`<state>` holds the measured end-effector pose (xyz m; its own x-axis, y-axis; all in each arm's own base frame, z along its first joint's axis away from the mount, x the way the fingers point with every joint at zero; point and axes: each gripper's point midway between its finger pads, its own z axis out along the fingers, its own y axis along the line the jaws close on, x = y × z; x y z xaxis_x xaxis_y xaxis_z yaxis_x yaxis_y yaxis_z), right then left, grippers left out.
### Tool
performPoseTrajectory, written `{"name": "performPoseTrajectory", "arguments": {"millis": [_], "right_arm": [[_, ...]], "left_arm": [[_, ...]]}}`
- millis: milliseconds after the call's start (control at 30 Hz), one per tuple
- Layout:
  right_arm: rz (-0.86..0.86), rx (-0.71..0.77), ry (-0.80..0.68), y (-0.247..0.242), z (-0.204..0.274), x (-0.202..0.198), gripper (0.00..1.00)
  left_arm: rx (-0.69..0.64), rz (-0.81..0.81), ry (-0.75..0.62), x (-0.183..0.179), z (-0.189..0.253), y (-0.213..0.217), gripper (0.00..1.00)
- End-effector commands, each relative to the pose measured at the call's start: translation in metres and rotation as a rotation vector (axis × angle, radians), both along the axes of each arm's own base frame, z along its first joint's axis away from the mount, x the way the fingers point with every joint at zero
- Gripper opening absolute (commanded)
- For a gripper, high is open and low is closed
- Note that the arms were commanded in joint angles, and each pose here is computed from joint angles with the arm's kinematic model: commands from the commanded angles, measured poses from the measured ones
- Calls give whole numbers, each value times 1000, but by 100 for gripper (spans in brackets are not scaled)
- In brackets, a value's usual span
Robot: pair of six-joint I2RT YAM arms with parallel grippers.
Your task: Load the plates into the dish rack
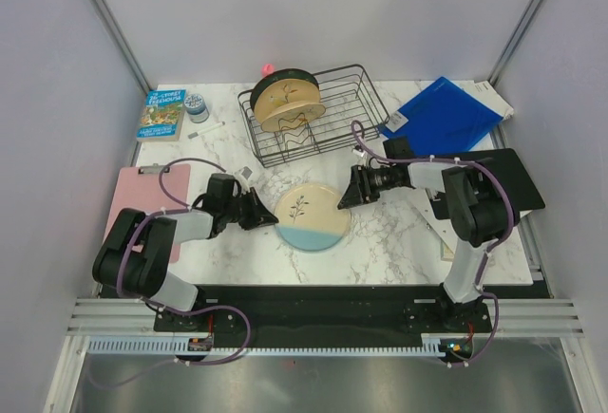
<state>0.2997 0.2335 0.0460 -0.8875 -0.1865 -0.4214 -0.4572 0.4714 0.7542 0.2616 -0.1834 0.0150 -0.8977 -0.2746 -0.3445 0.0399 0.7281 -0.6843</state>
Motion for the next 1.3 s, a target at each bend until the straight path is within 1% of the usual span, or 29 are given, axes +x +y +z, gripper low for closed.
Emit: {"name": "performPoseTrajectory", "arguments": {"millis": [0,67,100,133,167,267,367,400,500,567,633,767,833,867,900,933,1000,1033,1067,1133,1200,1267], "right_arm": [[93,90,33,9,-5,-7,55],[127,101,22,10,-6,-4,56],[138,102,67,10,-13,-9,56],[156,116,66,11,-11,-8,56],[174,111,80,9,-14,-12,57],[198,84,104,5,-25,-17,59],[185,48,69,-5,-22,-12,59],[178,31,17,-10,-14,-7,59],[136,-26,-76,-25,-2,10,59],[118,-51,-107,-31,1,16,59],[111,-55,-124,-31,4,19,59],[103,-55,-69,-28,-11,17,59],[145,-28,-27,-20,-17,6,59],[174,-24,22,-16,-28,-3,59],[210,5,28,-10,-25,-6,59],[274,12,64,-6,-28,-25,59],[328,26,106,0,-35,-40,59],[367,32,153,3,-32,-56,59],[401,43,145,5,-36,-62,59],[436,62,186,13,-34,-76,59],[448,82,209,19,-36,-79,59],[468,101,219,27,-35,-83,59]], "left_arm": [[68,-46,-26,-12,-15,8,2],[54,-69,-65,-9,-7,5,2],[56,-81,-89,-7,-3,5,2],[59,-92,-111,-5,0,5,2],[64,-120,-153,-3,5,4,2],[63,-180,-220,-2,14,1,2],[97,-171,-212,-3,10,6,2],[91,-174,-214,-3,12,6,2],[89,-173,-210,-4,12,5,2],[92,-172,-212,-3,11,6,2],[90,-173,-207,-4,11,5,2],[90,-174,-210,-3,11,5,2],[91,-171,-207,-3,10,6,2],[92,-167,-206,-3,11,6,2],[93,-163,-209,-1,11,6,2],[99,-152,-208,0,10,7,2],[93,-146,-220,3,12,6,2],[80,-146,-223,4,14,4,2],[74,-146,-222,5,14,3,2],[37,-149,-233,9,21,-3,2],[23,-142,-218,10,22,-6,2],[-23,-145,-225,11,28,-12,2]]}}
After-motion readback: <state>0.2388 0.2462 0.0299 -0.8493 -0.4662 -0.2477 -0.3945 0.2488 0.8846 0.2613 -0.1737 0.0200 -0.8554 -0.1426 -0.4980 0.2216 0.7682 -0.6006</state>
